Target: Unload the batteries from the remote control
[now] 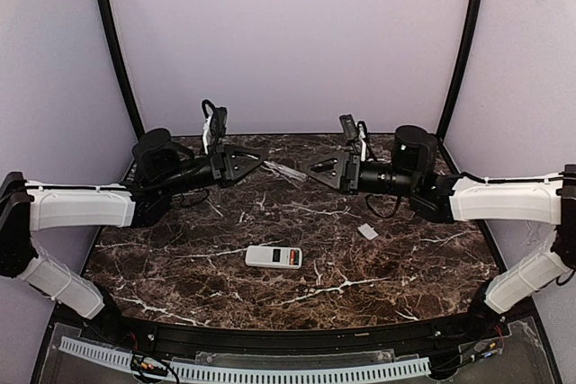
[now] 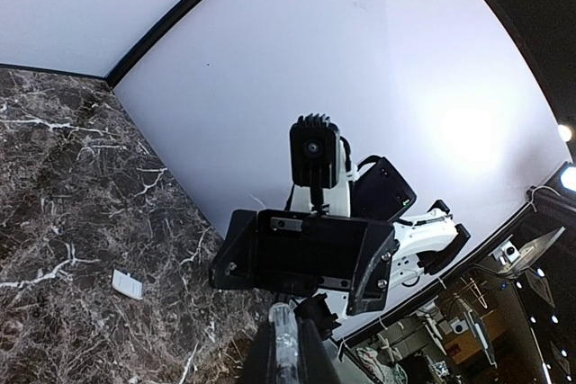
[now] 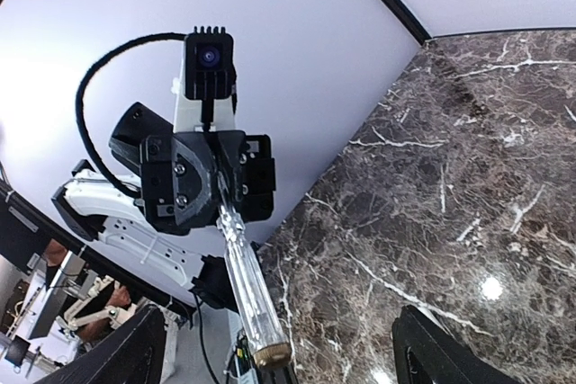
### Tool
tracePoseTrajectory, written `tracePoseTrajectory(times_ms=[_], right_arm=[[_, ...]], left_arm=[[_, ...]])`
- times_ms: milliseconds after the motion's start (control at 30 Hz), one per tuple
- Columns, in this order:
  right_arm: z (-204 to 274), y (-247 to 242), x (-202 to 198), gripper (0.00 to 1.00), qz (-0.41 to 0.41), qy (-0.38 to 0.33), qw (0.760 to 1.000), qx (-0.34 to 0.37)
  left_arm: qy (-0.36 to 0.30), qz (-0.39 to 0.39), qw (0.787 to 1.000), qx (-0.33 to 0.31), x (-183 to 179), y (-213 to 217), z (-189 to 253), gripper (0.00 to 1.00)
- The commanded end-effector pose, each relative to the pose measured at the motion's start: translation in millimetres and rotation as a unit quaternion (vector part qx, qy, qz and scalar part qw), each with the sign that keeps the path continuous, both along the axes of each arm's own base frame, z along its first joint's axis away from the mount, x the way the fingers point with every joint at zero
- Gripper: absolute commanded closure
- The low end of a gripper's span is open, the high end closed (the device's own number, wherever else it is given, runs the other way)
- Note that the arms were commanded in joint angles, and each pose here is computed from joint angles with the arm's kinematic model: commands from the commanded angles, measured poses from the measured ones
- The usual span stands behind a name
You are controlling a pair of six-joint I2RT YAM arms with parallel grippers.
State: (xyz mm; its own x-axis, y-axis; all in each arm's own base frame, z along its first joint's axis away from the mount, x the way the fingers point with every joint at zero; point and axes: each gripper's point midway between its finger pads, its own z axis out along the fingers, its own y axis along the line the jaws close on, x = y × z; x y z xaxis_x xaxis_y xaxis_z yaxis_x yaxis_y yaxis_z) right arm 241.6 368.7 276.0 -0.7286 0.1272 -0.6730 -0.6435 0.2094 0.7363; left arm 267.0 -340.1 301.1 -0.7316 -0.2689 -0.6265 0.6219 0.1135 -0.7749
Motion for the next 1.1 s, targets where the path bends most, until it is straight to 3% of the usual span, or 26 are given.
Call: tracePoseTrajectory(times_ms=[0, 500, 1067], right_arm=[[29, 8, -4, 0.16, 0.037, -0.006, 0.995, 0.088], [41, 22, 5, 0.43, 0.054, 0.013, 0.986, 0.157], [40, 44, 9, 0.69, 0.082, 0.029, 0.982, 0.168]], left_arm=[[-0.025, -0.012, 0.999, -0.04, -3, 1, 21, 1.0], [-0.022, 0.005, 0.998, -0.058, 5, 2, 20, 0.99], [-0.028, 0.033, 0.998, -0.05, 16, 0, 11, 1.0]])
